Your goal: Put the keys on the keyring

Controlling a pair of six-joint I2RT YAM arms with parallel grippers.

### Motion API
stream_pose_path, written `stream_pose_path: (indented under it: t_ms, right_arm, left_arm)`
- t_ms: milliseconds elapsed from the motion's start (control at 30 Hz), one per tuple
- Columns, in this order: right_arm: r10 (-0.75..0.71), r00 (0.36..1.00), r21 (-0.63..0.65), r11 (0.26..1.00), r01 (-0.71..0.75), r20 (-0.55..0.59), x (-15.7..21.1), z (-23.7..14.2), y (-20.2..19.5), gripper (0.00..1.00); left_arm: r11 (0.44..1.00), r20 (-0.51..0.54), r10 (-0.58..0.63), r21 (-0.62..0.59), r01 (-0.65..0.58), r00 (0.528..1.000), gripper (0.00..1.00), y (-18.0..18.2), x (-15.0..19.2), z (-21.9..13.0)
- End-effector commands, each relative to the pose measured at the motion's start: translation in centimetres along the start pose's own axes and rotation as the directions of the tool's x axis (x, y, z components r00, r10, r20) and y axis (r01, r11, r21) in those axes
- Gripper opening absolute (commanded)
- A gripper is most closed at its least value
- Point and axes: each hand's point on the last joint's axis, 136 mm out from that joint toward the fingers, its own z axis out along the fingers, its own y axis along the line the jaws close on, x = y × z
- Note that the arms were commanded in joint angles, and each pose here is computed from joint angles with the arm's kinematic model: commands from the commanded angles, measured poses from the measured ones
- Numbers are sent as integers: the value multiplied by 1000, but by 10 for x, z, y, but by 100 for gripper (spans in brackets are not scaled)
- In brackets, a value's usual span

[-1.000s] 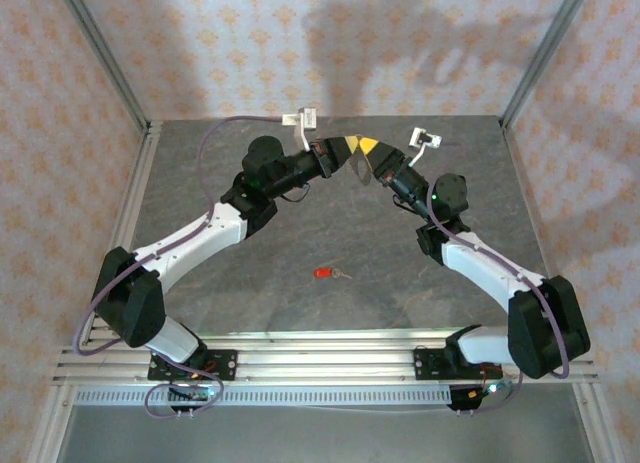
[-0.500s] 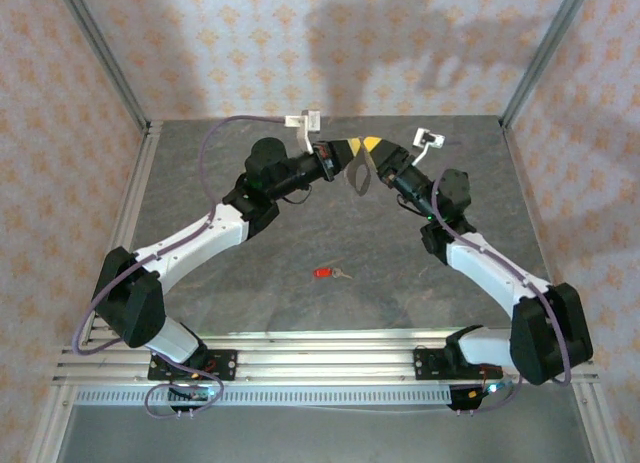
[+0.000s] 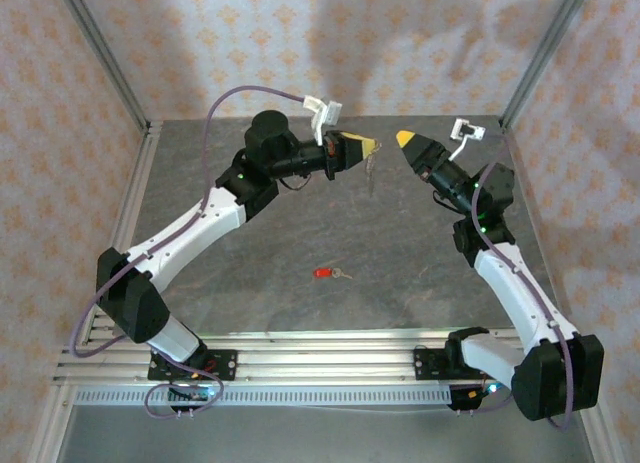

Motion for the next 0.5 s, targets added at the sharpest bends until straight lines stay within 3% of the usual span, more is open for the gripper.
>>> stream_pose_path:
  t_ms: [0,200,467]
  right_arm:
    - [-103,991,-90,991,95,-88,6,-3,27,37]
    - [-123,985,-163,981,102,-122,12,-4,40,34]
    - [-103,985,-208,975,73,-138,16,-2,43,38]
  left_arm:
    - [997,-84,59,53,-54,995,0,-6,9,0]
    - [996,-97,54,71,-47,994,0,-8,9,0]
    - [996,-97,43,88,-35,994,0,-12,6,-1]
